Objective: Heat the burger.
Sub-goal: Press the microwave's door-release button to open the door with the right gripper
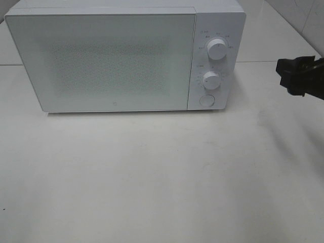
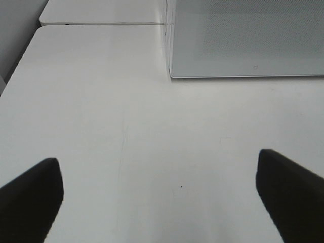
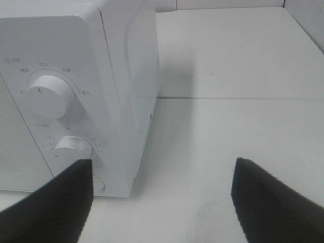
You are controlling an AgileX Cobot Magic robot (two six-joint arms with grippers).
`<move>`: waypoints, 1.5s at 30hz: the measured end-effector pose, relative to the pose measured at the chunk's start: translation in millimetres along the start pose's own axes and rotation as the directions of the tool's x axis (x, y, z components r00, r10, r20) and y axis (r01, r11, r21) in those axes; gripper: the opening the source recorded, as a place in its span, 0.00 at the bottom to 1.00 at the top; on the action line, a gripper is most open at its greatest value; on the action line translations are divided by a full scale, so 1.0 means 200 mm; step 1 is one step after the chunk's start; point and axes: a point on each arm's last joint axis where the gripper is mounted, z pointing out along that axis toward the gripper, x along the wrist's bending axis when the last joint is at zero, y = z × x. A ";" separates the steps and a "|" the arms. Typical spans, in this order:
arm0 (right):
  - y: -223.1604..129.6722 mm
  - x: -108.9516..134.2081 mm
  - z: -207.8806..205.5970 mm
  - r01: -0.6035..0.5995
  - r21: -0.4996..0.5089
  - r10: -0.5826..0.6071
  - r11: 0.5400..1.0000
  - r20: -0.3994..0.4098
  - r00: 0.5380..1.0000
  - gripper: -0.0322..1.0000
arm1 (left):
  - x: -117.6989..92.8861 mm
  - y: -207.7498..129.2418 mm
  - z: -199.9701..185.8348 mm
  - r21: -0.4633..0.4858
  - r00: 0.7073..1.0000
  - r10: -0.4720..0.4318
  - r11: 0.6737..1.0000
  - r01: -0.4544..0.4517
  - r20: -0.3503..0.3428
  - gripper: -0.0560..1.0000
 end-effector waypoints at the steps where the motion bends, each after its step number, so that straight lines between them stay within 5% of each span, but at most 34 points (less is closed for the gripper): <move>1: -0.04 0.00 0.01 -0.018 0.007 0.018 1.000 0.013 1.000 0.75 | 0.00 0.00 0.00 0.000 1.000 0.000 1.000 0.000 0.000 0.97; 26: -0.38 0.37 0.07 0.070 0.046 -0.072 0.996 0.046 0.996 0.75 | 0.00 0.00 0.00 0.000 1.000 0.000 1.000 0.000 0.000 0.97; 45: -0.43 0.47 0.13 0.050 0.101 -0.055 0.994 0.049 0.997 0.75 | 0.00 0.00 0.00 0.000 1.000 0.000 1.000 0.000 0.000 0.97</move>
